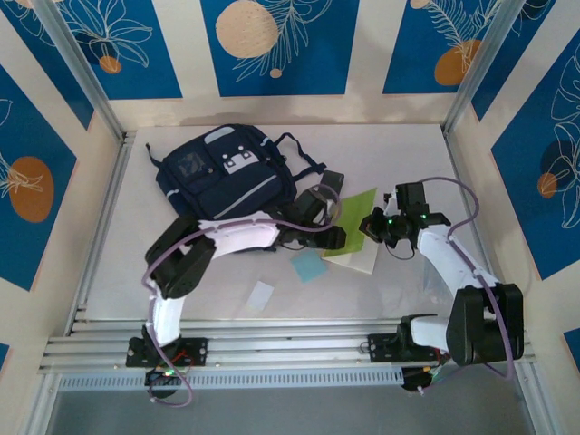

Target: Pack books, pencil case, and school supplies into a backpack

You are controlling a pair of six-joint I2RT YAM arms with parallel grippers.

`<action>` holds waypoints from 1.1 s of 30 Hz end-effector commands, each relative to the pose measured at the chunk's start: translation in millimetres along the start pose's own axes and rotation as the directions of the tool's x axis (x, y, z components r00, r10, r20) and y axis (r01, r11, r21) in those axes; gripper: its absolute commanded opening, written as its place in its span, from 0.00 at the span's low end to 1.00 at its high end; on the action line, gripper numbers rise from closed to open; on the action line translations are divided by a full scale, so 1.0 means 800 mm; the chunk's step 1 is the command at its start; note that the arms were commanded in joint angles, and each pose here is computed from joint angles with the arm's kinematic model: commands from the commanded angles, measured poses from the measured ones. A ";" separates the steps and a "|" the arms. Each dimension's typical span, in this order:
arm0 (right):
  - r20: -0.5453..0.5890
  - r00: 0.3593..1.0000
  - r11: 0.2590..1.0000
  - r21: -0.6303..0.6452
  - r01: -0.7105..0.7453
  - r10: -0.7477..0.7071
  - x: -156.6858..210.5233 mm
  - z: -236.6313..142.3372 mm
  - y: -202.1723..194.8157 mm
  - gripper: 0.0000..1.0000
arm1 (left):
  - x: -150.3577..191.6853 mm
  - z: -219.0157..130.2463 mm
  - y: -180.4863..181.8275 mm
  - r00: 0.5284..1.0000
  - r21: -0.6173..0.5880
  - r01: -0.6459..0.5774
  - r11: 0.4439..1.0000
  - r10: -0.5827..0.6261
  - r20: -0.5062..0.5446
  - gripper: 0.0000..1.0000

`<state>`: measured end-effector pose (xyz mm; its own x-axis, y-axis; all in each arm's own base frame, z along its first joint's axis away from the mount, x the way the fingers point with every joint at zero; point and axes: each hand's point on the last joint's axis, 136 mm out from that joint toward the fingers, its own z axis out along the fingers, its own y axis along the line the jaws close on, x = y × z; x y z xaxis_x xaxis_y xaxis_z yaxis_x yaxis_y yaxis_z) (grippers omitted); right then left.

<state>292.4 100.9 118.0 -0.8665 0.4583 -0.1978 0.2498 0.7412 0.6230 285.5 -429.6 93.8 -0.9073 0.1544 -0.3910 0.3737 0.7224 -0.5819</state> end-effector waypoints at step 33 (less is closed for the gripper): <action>-0.292 0.932 0.925 -0.365 0.100 -0.216 0.028 0.143 0.170 0.00 | -0.076 -0.253 0.198 0.818 -0.127 0.338 0.932 -0.225 0.529 0.84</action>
<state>358.4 277.1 150.5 -0.9769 0.1052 -0.1858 -0.1015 0.5370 0.8374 359.7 -189.8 185.1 -0.7079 -0.3972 -0.5841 0.0425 0.8015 -0.5965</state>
